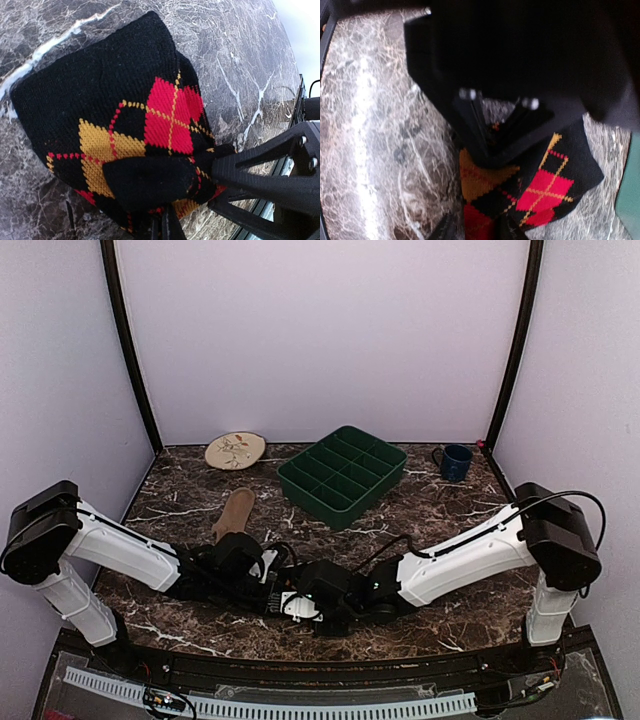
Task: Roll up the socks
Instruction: Roll the sock at the center of the board.
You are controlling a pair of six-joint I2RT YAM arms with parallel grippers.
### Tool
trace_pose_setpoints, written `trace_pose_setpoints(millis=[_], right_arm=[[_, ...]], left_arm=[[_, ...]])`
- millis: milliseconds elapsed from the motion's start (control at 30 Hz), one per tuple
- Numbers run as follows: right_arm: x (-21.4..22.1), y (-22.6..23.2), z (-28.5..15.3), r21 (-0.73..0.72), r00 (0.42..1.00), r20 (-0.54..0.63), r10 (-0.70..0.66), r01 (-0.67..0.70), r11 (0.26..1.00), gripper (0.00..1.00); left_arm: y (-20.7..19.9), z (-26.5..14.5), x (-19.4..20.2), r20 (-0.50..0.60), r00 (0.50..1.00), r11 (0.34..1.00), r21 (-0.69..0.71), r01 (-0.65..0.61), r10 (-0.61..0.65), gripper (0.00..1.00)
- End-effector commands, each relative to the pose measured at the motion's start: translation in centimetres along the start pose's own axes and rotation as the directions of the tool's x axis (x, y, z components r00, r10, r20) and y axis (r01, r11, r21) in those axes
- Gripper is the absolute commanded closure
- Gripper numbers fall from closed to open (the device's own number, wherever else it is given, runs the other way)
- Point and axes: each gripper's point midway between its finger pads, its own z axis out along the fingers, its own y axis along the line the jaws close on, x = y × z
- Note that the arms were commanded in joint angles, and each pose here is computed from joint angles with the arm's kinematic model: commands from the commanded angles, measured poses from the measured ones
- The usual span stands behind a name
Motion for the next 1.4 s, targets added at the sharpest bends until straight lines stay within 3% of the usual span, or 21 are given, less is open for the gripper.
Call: trace_pose_setpoints(millis=[0, 200, 433, 467, 567, 667, 833, 1100, 1367], right_arm=[[-1.0, -0.1, 1.0, -0.021, 1.000, 0.019, -0.003, 0.004, 1.000, 0.73], [-0.2, 0.1, 1.5, -0.054, 1.000, -0.006, 0.006, -0.006, 0.999, 0.87], [1.0, 0.4, 2.0, -0.077, 0.998, -0.056, 0.042, -0.046, 0.996, 0.96], [1.3, 0.4, 2.1, -0.082, 0.997, -0.066, 0.048, -0.053, 0.995, 0.96], [0.3, -0.2, 1.9, -0.082, 0.996, -0.059, 0.071, -0.075, 0.994, 1.00], [0.0, -0.3, 1.8, -0.090, 0.993, -0.067, 0.097, -0.102, 0.991, 1.00], [-0.5, -0.6, 1.4, -0.109, 0.981, -0.079, 0.176, -0.184, 0.977, 1.00], [-1.1, 0.9, 0.6, -0.219, 0.951, -0.138, 0.277, -0.302, 0.928, 1.00], [-1.7, 3.2, 0.4, -0.399, 0.907, -0.228, 0.355, -0.419, 0.815, 1.00]], left_arm=[[1.0, -0.4, 1.6, -0.060, 0.998, 0.999, -0.035, 0.007, -0.009, 1.00], [1.2, -0.7, 1.5, -0.052, 0.999, 0.999, -0.033, 0.008, -0.009, 1.00], [1.3, -1.3, 1.1, -0.019, 1.000, 0.999, -0.036, 0.025, -0.025, 1.00], [1.4, -1.4, 1.0, -0.011, 1.000, 0.999, -0.043, 0.028, -0.028, 0.97], [1.6, -2.2, 0.6, 0.023, 0.999, 0.997, -0.061, 0.042, -0.041, 0.76], [2.0, -3.2, 0.1, 0.066, 0.997, 0.995, -0.087, 0.054, -0.048, 0.64], [2.2, -4.9, -1.1, 0.138, 0.989, 0.990, -0.125, 0.064, -0.047, 0.53], [2.2, -6.6, -2.1, 0.211, 0.976, 0.988, -0.133, 0.078, -0.048, 0.50], [2.3, -7.2, -1.2, 0.239, 0.969, 0.992, -0.099, 0.083, -0.058, 0.53]])
